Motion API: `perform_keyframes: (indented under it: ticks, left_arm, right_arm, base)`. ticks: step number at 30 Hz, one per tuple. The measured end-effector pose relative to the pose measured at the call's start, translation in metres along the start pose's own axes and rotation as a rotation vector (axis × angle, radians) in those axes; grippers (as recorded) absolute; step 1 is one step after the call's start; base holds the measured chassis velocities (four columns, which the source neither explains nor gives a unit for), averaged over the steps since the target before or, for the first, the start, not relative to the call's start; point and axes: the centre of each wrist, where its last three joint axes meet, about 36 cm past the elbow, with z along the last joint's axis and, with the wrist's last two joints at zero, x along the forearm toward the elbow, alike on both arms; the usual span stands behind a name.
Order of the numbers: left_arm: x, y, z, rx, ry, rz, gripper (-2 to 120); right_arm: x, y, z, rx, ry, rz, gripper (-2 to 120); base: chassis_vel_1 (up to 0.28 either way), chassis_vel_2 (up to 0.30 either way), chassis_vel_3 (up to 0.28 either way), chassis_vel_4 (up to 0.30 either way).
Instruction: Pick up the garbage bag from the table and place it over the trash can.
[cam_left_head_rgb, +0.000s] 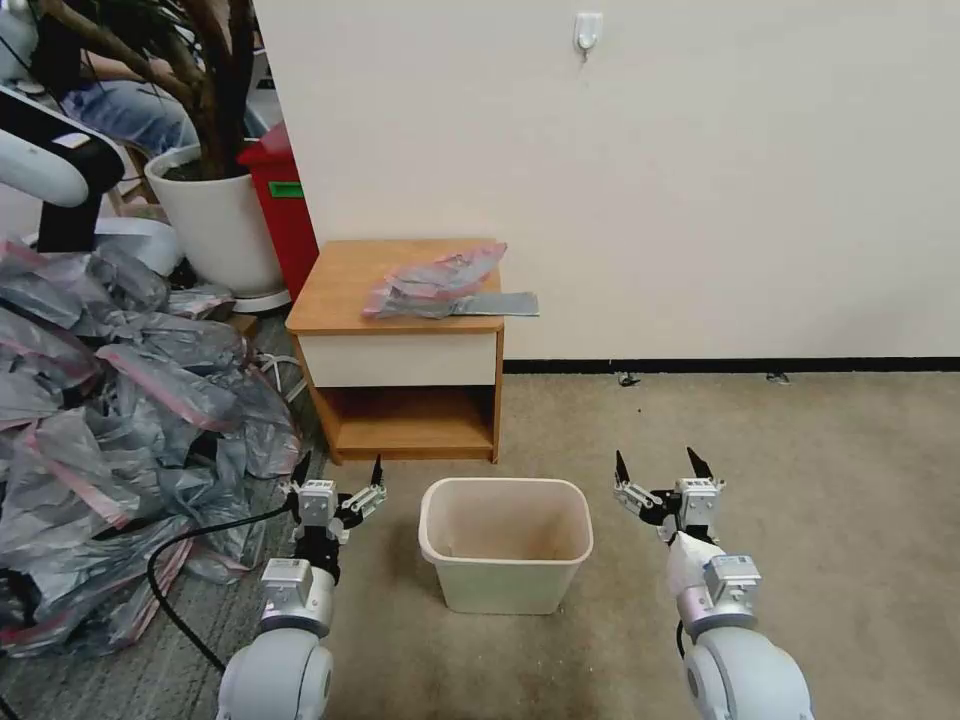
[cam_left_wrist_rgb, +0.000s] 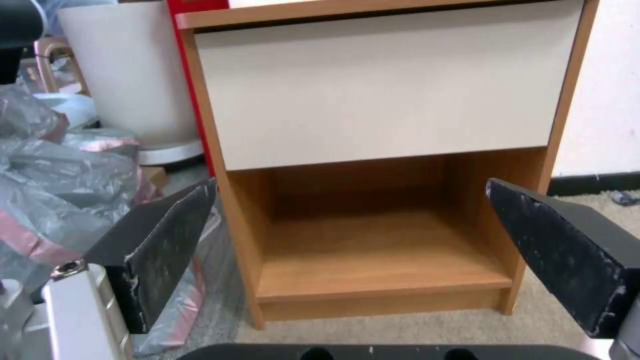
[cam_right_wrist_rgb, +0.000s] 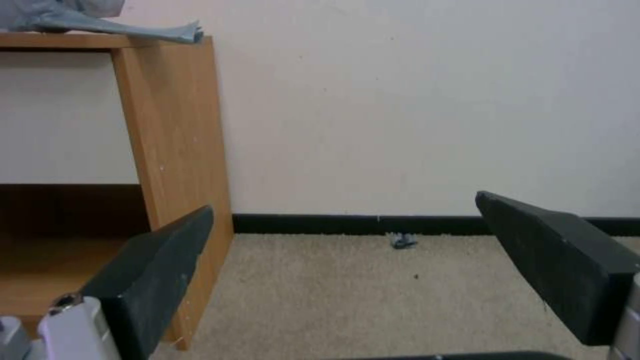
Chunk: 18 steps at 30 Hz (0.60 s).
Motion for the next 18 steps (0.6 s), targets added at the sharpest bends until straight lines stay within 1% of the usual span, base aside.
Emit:
perform_keyframes:
  ticks: [1, 3, 4, 5, 7, 8, 9, 10, 11, 12, 14, 16, 18]
  left_arm:
    - [0.000, 0.000, -0.001, 0.001, 0.001, 0.000, 100]
    - [0.007, 0.002, -0.013, 0.021, 0.013, 0.004, 100]
    - [0.007, 0.002, -0.013, 0.021, 0.013, 0.004, 100]
    - [0.015, 0.004, -0.028, 0.042, 0.029, 0.011, 100]
    - [0.026, 0.007, -0.047, 0.070, 0.051, 0.023, 100]
    - [0.026, 0.007, -0.047, 0.070, 0.051, 0.023, 100]
    - [0.030, 0.008, -0.056, 0.083, 0.061, 0.030, 100]
    - [0.038, 0.009, -0.070, 0.101, 0.076, 0.043, 100]
    - [0.045, 0.009, -0.079, 0.118, 0.082, 0.055, 100]
    - [0.050, 0.011, -0.085, 0.127, 0.079, 0.067, 100]
    - [0.052, 0.013, -0.086, 0.130, 0.077, 0.074, 100]
    - [0.053, 0.014, -0.083, 0.129, 0.066, 0.096, 100]
    - [0.052, 0.016, -0.078, 0.125, 0.056, 0.102, 100]
  right_arm:
    - [0.000, 0.000, -0.001, 0.000, 0.000, 0.001, 100]
    - [0.006, -0.002, -0.012, -0.004, -0.001, 0.013, 100]
    - [0.006, -0.002, -0.012, -0.004, -0.001, 0.013, 100]
    - [0.013, -0.004, -0.024, -0.009, 0.000, 0.027, 100]
    - [0.024, -0.007, -0.043, -0.016, 0.004, 0.047, 100]
    - [0.024, -0.007, -0.043, -0.016, 0.004, 0.047, 100]
    - [0.029, -0.008, -0.051, -0.018, 0.005, 0.055, 100]
    - [0.033, -0.009, -0.058, -0.019, -0.001, 0.061, 100]
    - [0.035, -0.009, -0.061, -0.021, -0.001, 0.063, 100]
    - [0.039, -0.010, -0.066, -0.025, 0.000, 0.070, 100]
    - [0.043, -0.012, -0.072, -0.028, 0.000, 0.077, 100]
    - [0.056, -0.015, -0.091, -0.040, -0.001, 0.101, 100]
    - [0.068, -0.017, -0.105, -0.064, -0.010, 0.123, 100]
  base:
    - [0.000, 0.000, 0.000, 0.000]
    - [0.000, 0.000, 0.000, 0.000]
    - [0.000, 0.000, 0.000, 0.000]
    - [0.000, 0.000, 0.000, 0.000]
    - [0.000, 0.000, 0.000, 0.000]
    - [0.000, 0.000, 0.000, 0.000]
    - [0.000, 0.000, 0.000, 0.000]
    - [0.000, 0.000, 0.000, 0.000]
    - [0.000, 0.000, 0.000, 0.000]
    - [0.000, 0.000, 0.000, 0.000]
    - [0.000, 0.000, 0.000, 0.000]
    - [0.000, 0.000, 0.000, 0.000]
    - [0.000, 0.000, 0.000, 0.000]
